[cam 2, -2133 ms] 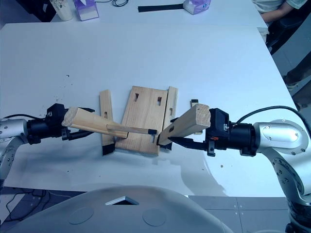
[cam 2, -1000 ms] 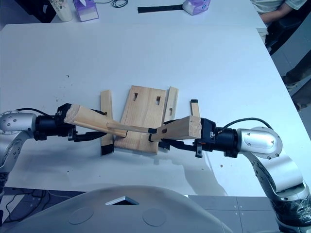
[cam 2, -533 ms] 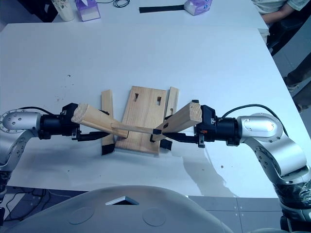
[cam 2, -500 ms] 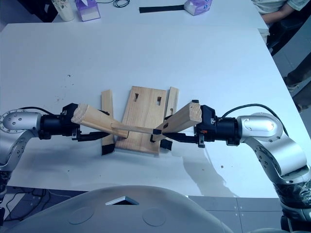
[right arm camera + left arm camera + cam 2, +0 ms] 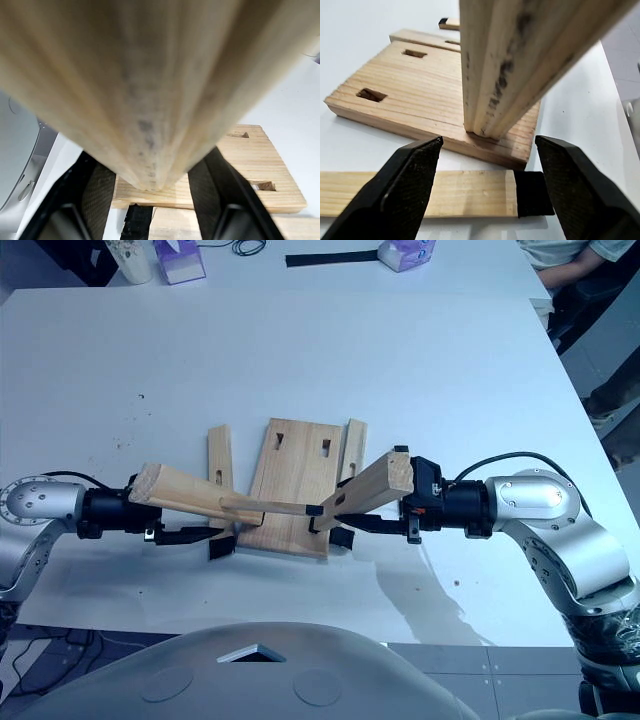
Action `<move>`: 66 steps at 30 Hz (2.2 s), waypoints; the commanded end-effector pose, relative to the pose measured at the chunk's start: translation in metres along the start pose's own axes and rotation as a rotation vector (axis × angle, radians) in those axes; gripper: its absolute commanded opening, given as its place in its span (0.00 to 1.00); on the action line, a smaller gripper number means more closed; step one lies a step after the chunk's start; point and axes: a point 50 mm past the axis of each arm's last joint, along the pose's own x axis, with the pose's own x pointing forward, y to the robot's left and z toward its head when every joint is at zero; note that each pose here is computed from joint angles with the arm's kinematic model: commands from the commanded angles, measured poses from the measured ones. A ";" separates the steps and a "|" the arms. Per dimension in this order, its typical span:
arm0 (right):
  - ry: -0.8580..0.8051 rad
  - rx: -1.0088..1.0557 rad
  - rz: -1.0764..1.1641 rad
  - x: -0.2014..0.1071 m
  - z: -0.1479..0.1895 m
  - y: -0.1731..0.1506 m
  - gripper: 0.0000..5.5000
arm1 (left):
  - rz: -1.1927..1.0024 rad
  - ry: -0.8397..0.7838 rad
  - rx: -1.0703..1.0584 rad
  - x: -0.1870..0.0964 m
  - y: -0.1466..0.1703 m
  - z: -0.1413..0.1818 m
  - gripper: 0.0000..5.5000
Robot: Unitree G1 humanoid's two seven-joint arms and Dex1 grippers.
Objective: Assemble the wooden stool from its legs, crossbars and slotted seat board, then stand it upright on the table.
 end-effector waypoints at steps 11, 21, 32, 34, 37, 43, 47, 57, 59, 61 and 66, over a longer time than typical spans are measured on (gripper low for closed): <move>0.199 0.044 0.081 0.001 -0.034 0.022 0.36 | 0.003 0.031 0.007 0.001 0.002 -0.001 0.62; 0.144 0.065 0.061 0.009 -0.030 0.018 0.36 | -0.013 0.005 0.023 0.008 0.002 0.009 0.62; 0.127 0.118 0.113 0.023 -0.029 0.004 0.36 | -0.027 -0.012 0.034 0.014 0.005 0.014 0.62; 0.134 0.108 0.122 0.024 -0.029 0.005 0.36 | -0.028 -0.014 0.033 0.015 0.005 0.015 0.62; 0.164 0.089 0.135 0.022 -0.033 0.010 0.36 | -0.020 -0.014 0.026 0.015 0.004 0.014 0.62; 0.206 0.005 0.156 0.025 -0.036 0.018 0.36 | 0.009 -0.021 0.003 0.016 0.007 0.013 0.62; 0.186 -0.002 0.144 0.029 -0.035 0.017 0.36 | 0.014 -0.018 0.004 0.016 0.008 0.013 0.62; 0.231 0.060 0.131 0.035 -0.034 -0.005 0.36 | 0.014 -0.022 0.018 0.021 0.008 0.014 0.62; 0.246 0.075 0.139 0.037 -0.035 -0.008 0.36 | 0.013 -0.025 0.021 0.023 0.008 0.015 0.62; 0.249 0.096 0.155 0.039 -0.035 -0.009 0.36 | 0.013 -0.029 0.023 0.024 0.009 0.016 0.62; 0.241 0.105 0.154 0.041 -0.032 -0.013 0.36 | 0.013 -0.037 0.025 0.027 0.009 0.017 0.62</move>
